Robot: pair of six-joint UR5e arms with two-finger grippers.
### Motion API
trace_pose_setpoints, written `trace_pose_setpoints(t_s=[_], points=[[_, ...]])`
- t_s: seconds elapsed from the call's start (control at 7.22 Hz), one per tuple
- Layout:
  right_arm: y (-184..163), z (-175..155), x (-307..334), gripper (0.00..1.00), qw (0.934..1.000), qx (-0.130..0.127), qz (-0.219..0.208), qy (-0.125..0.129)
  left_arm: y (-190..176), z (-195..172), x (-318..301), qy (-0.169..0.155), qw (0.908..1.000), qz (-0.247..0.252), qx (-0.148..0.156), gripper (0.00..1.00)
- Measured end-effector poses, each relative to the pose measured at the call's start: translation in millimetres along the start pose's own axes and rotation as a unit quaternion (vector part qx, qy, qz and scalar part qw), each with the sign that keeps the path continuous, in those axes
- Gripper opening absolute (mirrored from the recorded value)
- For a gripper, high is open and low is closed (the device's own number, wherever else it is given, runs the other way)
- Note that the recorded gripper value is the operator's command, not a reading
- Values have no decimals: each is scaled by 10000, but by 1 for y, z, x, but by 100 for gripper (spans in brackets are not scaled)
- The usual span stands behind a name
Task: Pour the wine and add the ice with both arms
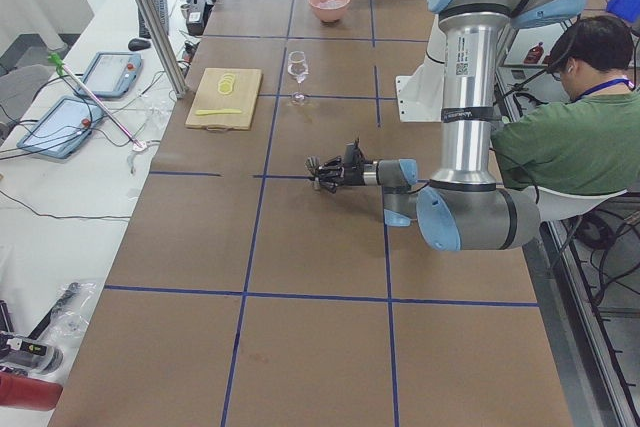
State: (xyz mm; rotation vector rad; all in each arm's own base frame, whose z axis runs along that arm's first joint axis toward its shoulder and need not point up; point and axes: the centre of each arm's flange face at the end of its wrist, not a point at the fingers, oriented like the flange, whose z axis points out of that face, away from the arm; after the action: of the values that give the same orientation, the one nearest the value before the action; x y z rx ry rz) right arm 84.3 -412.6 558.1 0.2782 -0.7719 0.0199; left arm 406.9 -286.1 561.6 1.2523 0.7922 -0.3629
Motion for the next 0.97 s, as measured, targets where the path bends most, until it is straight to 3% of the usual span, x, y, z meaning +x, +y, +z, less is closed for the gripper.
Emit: trace_pose_setpoints(t_s=[0.14,0.28,0.42,0.55,0.97], points=[[0,0,0,100,10000,0,0,0,1,0,0,3,10000,9,-10,42],[0,0,0,100,10000,0,1,0,2,0,0,8,10000,20,-24,67],[0,0,0,100,10000,0,1,0,2,-1,1,10,10000,10,-13,86],[0,0,0,100,10000,0,1,0,0,-1,0,1,10000,1,8,99],[0,0,0,100,10000,2,1,0,-7,-2,-3,-58,9999,-54,142,100]])
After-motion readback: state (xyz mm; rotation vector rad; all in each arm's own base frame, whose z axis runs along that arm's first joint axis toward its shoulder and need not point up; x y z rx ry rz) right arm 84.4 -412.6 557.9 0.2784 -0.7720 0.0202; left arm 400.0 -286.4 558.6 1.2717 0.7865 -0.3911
